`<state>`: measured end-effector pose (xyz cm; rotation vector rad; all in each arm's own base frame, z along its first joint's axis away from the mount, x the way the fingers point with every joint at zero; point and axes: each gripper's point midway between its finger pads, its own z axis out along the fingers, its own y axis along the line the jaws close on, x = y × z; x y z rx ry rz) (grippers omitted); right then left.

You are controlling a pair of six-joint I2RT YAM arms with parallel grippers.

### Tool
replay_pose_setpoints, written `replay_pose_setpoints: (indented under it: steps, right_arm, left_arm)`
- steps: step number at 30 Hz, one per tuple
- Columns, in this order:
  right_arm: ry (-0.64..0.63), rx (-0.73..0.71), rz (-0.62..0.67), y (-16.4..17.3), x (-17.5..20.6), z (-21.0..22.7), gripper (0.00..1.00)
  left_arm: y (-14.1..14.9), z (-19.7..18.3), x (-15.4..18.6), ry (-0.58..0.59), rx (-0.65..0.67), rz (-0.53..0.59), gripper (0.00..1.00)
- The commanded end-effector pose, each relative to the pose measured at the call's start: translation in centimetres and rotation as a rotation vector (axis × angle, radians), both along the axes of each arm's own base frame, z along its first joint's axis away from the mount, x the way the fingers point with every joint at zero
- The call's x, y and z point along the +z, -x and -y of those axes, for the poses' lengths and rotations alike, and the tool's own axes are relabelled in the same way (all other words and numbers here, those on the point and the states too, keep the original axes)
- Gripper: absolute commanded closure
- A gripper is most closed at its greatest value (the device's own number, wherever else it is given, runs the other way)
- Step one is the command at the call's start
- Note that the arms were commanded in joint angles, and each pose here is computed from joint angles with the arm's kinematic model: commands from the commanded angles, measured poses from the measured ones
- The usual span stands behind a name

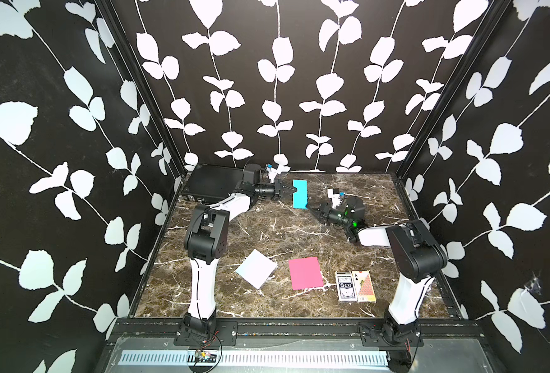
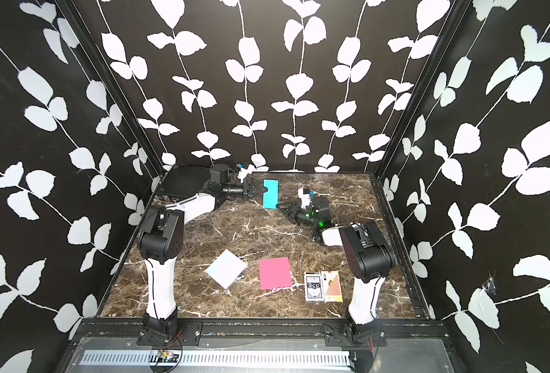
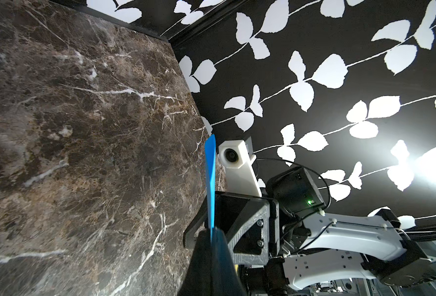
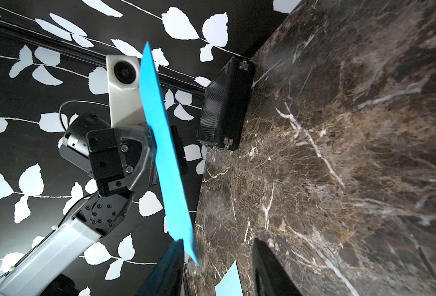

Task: Fold the square paper along the opposite sides
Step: Smooth out the paper at the center of the board.

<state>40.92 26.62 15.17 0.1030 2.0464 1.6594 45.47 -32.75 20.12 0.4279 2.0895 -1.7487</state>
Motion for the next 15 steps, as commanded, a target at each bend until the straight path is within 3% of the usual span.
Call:
replay_pose_setpoints:
  steps: [1, 7, 12, 15]
  right_arm:
    - [-0.041, 0.016, 0.072, -0.77, 2.17, -0.8, 0.61]
    - [-0.059, 0.021, 0.084, -0.9, 2.96, -0.99, 0.77]
    - [-0.059, 0.018, 0.078, -0.8, 3.02, -0.91, 0.97]
    - [-0.054, 0.017, 0.074, -0.58, 2.83, -0.8, 1.0]
  left_arm:
    - [1.29, 0.05, 3.51, 0.035, -0.027, 0.077, 1.0]
    - [1.35, 0.11, 3.38, 0.033, -0.027, 0.075, 1.0]
    - [1.38, 0.07, 3.38, 0.028, -0.025, 0.076, 1.0]
    - [1.45, -0.08, 3.4, 0.014, -0.024, 0.084, 1.0]
